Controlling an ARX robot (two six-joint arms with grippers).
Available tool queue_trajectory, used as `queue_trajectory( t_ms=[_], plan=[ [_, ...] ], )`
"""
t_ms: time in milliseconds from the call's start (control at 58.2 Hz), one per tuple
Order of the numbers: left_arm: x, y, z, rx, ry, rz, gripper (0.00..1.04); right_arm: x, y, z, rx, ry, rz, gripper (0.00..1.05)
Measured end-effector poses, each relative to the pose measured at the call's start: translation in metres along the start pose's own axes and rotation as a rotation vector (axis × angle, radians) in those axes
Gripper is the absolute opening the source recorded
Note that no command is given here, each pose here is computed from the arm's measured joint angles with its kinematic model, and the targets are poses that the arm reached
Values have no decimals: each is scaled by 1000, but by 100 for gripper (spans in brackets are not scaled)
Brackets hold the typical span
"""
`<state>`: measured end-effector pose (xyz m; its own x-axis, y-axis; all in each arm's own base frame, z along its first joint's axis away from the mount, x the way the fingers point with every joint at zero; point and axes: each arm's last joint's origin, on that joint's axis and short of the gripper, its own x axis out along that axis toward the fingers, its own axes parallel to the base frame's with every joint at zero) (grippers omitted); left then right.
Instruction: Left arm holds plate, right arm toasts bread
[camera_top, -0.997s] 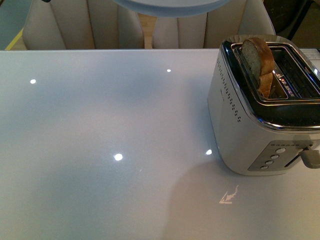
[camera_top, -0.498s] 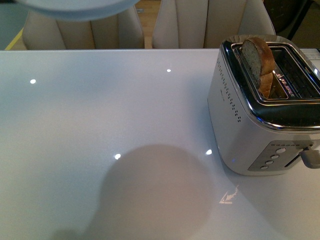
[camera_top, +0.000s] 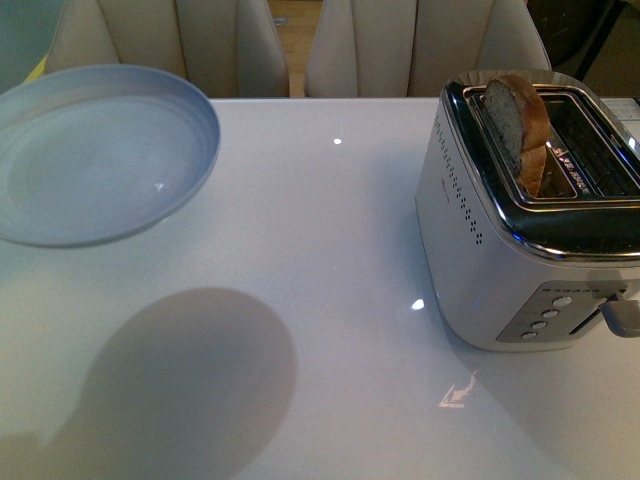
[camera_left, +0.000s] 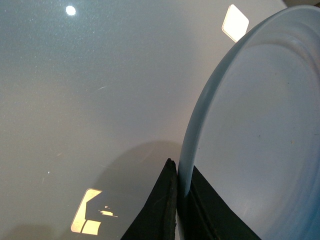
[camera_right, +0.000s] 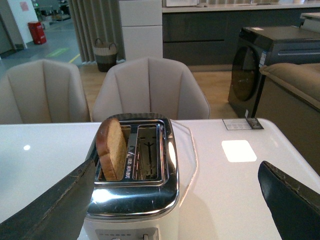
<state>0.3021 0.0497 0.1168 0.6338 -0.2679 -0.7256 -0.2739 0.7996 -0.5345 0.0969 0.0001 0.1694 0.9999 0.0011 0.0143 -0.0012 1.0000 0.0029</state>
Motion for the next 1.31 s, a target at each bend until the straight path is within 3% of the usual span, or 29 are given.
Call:
queue_trajectory(
  t_ms=[241,498,1306],
  plan=[
    [36,50,-23,-21,67,46,3,0,0,0,0,0,0,96],
    [56,79,-37,-45,101,75,3,0,0,0,0,0,0,96],
    [88,110,-47,-18,77,74,3,0,0,0,0,0,0,96]
  ],
)
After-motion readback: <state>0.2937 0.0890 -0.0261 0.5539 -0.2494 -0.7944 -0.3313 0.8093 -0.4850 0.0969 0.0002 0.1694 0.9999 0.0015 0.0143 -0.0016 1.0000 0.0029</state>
